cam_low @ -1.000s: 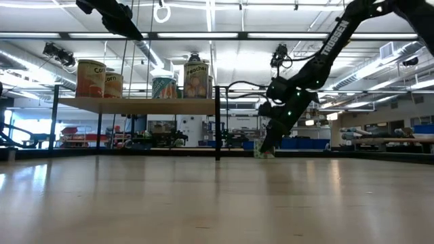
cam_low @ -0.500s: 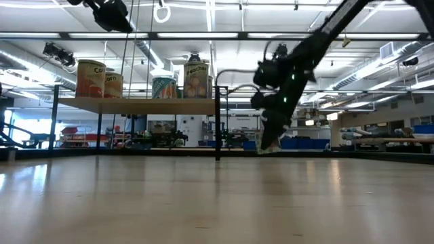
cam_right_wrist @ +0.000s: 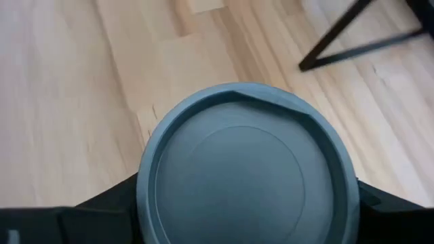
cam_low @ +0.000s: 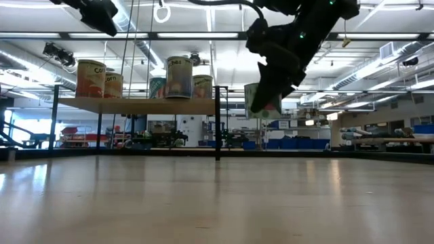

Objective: Pick and place cans onto a shelf
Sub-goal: Move the canned pickles to the center of the table

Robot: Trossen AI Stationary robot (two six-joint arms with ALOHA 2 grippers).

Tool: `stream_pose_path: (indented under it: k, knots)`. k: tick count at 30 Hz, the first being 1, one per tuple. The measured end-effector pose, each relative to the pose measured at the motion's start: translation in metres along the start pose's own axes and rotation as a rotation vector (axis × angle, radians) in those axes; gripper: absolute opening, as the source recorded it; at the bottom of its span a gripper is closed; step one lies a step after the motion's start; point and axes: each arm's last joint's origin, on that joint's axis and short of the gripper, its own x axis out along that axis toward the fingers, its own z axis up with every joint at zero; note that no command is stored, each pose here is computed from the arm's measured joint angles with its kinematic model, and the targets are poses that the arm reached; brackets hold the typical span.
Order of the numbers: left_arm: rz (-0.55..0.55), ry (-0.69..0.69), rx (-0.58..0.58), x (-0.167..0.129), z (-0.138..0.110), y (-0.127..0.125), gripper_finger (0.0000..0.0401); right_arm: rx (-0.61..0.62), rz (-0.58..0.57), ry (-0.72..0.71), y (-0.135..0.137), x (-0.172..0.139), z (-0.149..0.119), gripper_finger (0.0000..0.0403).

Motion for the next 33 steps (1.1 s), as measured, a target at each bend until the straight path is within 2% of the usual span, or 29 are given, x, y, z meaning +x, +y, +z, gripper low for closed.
stream_pose_path:
  k: [4, 8, 13, 15, 23, 28, 33]
  knots:
    - [0.025, 0.011, 0.000, 0.000, -0.001, 0.001, 0.0352, 0.072, 0.023, -0.028, 0.004, -0.001, 0.002, 0.0279]
    - [0.077, 0.016, -0.023, 0.000, -0.002, 0.003, 0.0352, 0.100, 0.106, -0.115, 0.015, 0.006, 0.010, 0.0279]
    - [0.096, 0.022, -0.022, 0.000, -0.003, 0.003, 0.0352, 0.121, 0.211, -0.177, 0.037, 0.044, 0.013, 0.0280]
    - [0.101, 0.032, -0.019, -0.001, -0.004, 0.004, 0.0352, 0.114, 0.215, -0.172, 0.046, 0.058, 0.017, 0.0280]
    - [0.205, 0.039, -0.024, -0.002, -0.006, 0.007, 0.0352, -0.039, 0.251, -0.189, 0.085, 0.100, 0.050, 0.0283]
    - [0.290, 0.022, -0.036, -0.006, -0.008, 0.010, 0.0352, -0.111, 0.241, -0.180, 0.092, 0.117, 0.047, 0.0303]
    - [0.379, 0.014, -0.062, -0.010, -0.007, 0.026, 0.0352, -0.137, 0.243, -0.178, 0.091, 0.114, 0.047, 0.0343]
